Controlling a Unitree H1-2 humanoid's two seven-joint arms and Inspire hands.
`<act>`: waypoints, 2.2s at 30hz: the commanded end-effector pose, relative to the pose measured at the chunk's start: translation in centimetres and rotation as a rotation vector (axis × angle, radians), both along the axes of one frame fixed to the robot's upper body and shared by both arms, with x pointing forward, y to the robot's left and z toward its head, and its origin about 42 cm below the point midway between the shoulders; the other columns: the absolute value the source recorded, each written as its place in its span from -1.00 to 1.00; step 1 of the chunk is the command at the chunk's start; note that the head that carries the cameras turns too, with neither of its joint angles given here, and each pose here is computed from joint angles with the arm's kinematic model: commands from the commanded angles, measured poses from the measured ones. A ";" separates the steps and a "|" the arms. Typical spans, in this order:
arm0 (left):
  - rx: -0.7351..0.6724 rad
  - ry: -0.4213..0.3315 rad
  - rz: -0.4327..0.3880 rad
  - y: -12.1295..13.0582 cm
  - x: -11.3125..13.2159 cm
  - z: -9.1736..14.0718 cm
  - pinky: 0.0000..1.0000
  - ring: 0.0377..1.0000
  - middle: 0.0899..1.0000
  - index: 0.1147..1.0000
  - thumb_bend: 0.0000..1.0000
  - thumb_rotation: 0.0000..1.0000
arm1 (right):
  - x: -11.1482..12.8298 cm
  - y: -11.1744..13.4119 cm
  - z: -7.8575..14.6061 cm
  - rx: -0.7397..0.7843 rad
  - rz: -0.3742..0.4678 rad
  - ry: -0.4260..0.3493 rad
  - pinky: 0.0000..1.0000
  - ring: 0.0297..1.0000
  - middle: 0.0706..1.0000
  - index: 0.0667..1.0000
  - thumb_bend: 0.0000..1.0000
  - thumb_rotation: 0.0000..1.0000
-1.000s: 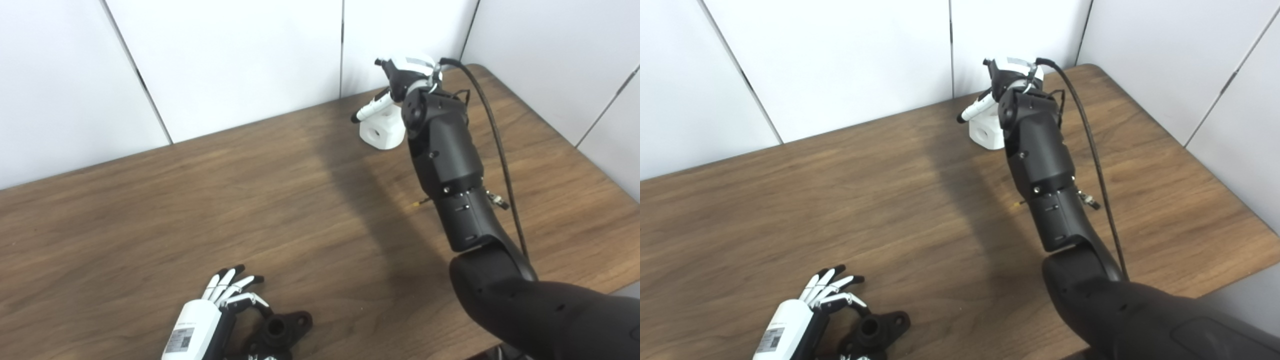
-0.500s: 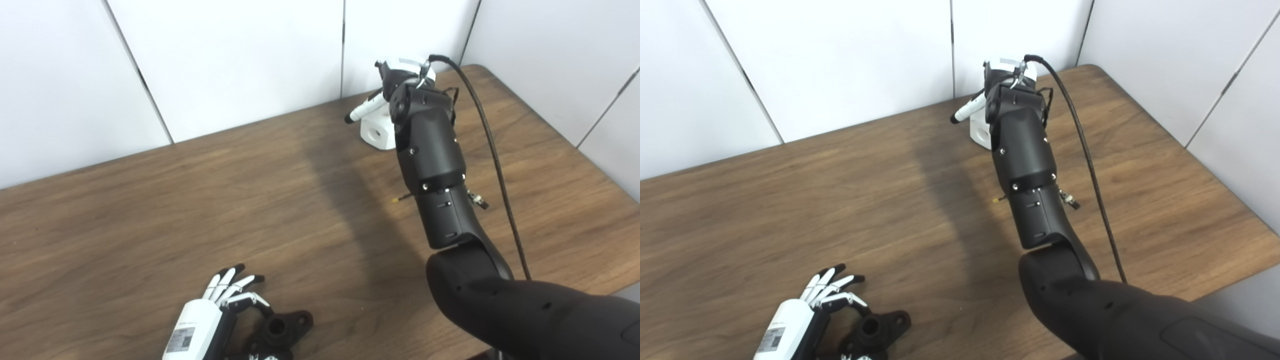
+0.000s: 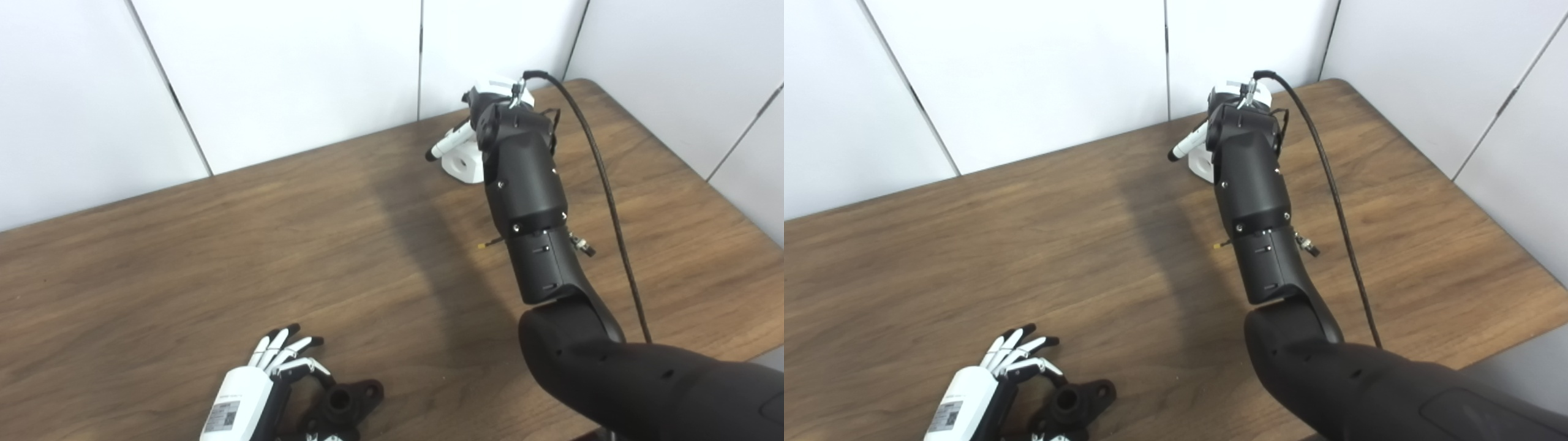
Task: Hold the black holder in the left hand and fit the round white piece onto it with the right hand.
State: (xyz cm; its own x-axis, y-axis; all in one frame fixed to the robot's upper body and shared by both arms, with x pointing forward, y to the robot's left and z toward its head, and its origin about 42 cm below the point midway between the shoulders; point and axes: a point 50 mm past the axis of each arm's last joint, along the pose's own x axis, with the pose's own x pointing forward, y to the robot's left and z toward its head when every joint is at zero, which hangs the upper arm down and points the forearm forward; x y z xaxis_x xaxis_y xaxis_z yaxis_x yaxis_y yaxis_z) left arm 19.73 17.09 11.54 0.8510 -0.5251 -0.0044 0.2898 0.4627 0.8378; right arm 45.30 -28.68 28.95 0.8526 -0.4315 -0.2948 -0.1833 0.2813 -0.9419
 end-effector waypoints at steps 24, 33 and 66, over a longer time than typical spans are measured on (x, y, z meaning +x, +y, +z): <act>0.111 0.089 0.033 0.8 -0.8 -1.4 0.95 0.91 0.65 -0.15 0.03 -0.88 | 0.0 -2.0 1.7 -0.066 -0.034 -0.027 0.71 0.97 0.94 0.87 0.77 -0.04; 0.111 0.087 0.032 0.8 -0.9 -1.3 0.95 0.91 0.65 -0.15 0.03 -0.88 | -0.3 -2.5 1.1 -0.046 -0.049 -0.012 0.75 0.97 0.90 0.82 0.77 -0.09; 0.114 0.088 0.031 0.3 -0.9 -0.9 0.96 0.91 0.66 -0.15 0.03 -0.88 | -0.2 -1.1 -0.8 -0.020 0.006 -0.019 0.61 0.93 0.84 0.87 0.75 -0.14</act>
State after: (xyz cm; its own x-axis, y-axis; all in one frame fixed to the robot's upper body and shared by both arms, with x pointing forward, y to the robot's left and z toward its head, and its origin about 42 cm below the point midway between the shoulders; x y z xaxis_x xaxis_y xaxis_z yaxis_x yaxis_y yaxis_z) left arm 19.56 16.82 12.01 0.8571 -0.5148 -0.0216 0.2926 0.4518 0.8428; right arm 44.60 -29.99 25.83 0.8297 -0.4287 -0.3577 -0.2511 0.2857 -0.9248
